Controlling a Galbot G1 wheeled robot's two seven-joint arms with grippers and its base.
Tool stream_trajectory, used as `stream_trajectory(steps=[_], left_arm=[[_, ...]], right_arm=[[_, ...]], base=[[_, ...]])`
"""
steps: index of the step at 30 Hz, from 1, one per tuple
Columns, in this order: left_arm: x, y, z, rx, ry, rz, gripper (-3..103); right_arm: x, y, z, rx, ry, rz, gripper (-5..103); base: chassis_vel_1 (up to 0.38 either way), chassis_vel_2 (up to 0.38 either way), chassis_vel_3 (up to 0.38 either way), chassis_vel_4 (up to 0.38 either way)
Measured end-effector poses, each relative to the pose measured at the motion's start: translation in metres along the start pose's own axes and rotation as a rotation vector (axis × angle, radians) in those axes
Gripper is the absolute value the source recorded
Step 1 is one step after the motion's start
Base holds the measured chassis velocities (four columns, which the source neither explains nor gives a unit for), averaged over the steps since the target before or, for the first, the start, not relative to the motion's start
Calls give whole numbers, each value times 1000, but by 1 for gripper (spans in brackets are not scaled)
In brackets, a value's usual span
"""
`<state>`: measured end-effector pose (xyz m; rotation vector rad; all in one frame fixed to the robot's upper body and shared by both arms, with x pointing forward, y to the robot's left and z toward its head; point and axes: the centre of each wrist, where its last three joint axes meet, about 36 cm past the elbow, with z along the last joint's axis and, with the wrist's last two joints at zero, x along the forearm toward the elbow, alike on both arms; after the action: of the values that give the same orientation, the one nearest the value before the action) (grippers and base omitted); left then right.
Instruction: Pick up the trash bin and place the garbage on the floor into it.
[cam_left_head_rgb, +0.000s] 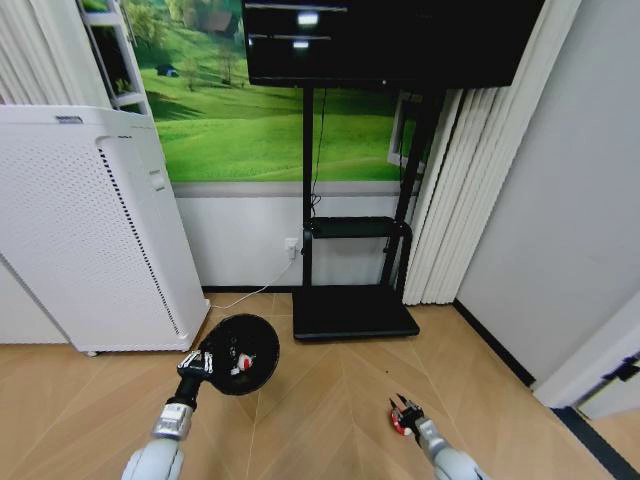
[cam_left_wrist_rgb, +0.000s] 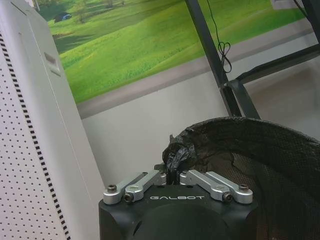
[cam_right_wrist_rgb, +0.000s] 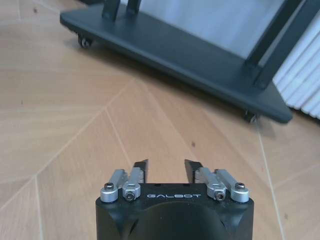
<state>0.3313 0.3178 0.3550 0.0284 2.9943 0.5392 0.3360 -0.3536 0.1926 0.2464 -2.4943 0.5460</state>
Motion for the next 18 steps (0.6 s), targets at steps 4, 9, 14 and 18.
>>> stream_trajectory(steps=[4, 9, 14, 18], left_arm=[[-2, -1, 5, 4, 9, -1, 6], [-4, -3, 6, 6, 12, 1, 6], [-3, -1, 8, 1, 18, 1, 6], [-1, 1, 10, -2, 24, -1, 6]], right_arm=[[-1, 13, 8, -2, 26, -4, 59], [-9, 20, 15, 22, 39, -8, 81], [-23, 14, 25, 49, 62, 11, 99], [-29, 11, 32, 62, 78, 22, 100]], base=[[0, 0, 0, 0], [0, 0, 0, 0], [0, 0, 0, 0], [0, 0, 0, 0]])
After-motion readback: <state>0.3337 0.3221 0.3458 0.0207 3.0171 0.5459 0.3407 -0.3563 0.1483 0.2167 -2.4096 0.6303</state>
